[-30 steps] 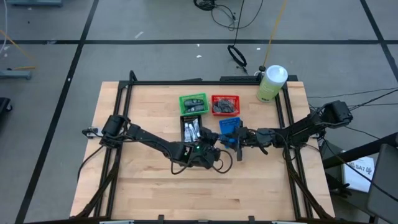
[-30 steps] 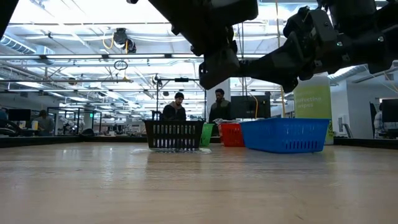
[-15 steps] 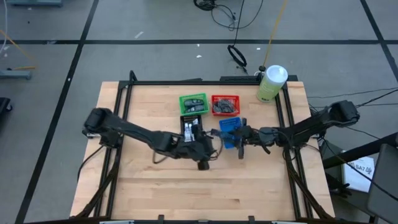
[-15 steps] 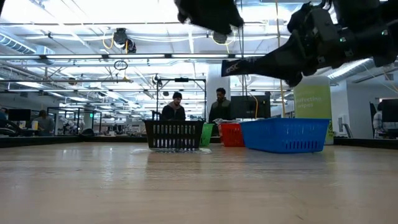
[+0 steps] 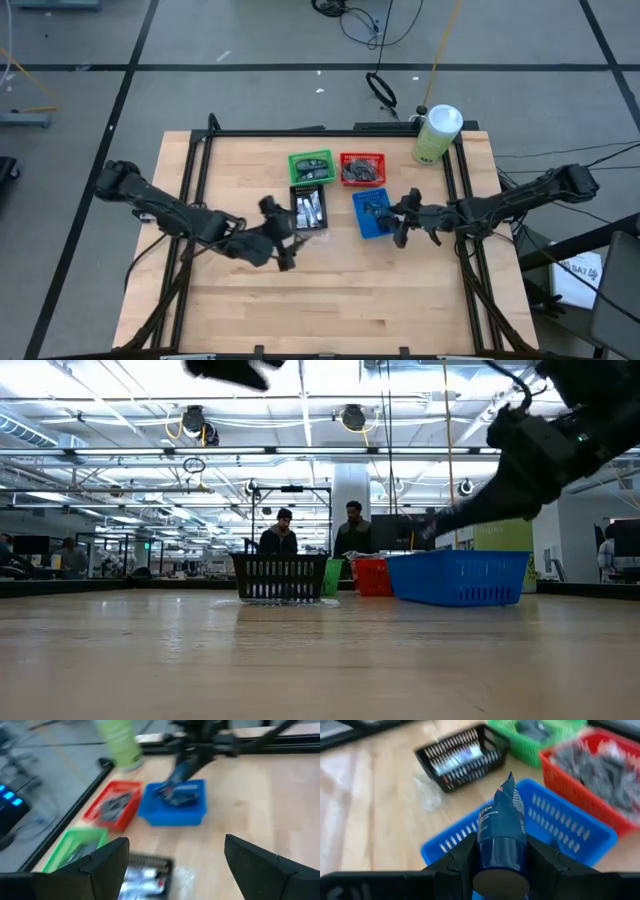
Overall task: Pick & Place Travel size toiletries
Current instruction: Put the blue shave cream into the blue bin, then return to Home Position
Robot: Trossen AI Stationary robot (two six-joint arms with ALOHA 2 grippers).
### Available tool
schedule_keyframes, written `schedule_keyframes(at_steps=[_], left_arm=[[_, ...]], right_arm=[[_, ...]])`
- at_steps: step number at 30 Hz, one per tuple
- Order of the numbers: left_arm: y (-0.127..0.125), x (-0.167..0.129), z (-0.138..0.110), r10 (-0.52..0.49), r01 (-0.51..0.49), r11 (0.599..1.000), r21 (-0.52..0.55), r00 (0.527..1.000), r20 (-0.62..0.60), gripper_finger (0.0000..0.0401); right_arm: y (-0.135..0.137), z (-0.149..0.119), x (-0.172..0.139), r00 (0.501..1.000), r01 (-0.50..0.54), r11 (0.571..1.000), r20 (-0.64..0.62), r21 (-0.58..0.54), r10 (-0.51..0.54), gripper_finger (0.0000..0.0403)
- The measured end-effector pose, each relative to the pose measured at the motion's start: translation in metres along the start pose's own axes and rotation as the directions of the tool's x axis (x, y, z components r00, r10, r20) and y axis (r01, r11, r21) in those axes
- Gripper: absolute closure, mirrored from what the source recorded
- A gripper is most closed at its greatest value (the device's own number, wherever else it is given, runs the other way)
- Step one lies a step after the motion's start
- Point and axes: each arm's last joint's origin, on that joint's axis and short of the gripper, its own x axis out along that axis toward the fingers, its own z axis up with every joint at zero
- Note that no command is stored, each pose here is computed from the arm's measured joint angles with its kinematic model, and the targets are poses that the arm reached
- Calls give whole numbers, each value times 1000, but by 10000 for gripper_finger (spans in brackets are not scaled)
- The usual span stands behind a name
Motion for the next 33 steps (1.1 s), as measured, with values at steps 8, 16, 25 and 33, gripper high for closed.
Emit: schedule_keyframes(at_steps=[8,16,25,33], left_arm=[[11,-14,-48,70,-57,980,-191,996,61,107],[10,-14,-53,54,-37,975,-220,996,75,116],[4,-20,-50,18,0,987,-159,993,115,120],[4,-56,-44,-60,67,997,-32,983,175,130]], right_arm=[[-5,-12,7,990,130,991,-67,18,-128,282],[0,-17,23,991,119,993,-61,1,-119,238],[7,-10,28,998,66,998,24,11,-66,111],[13,15,1,971,-200,978,121,-53,205,75]])
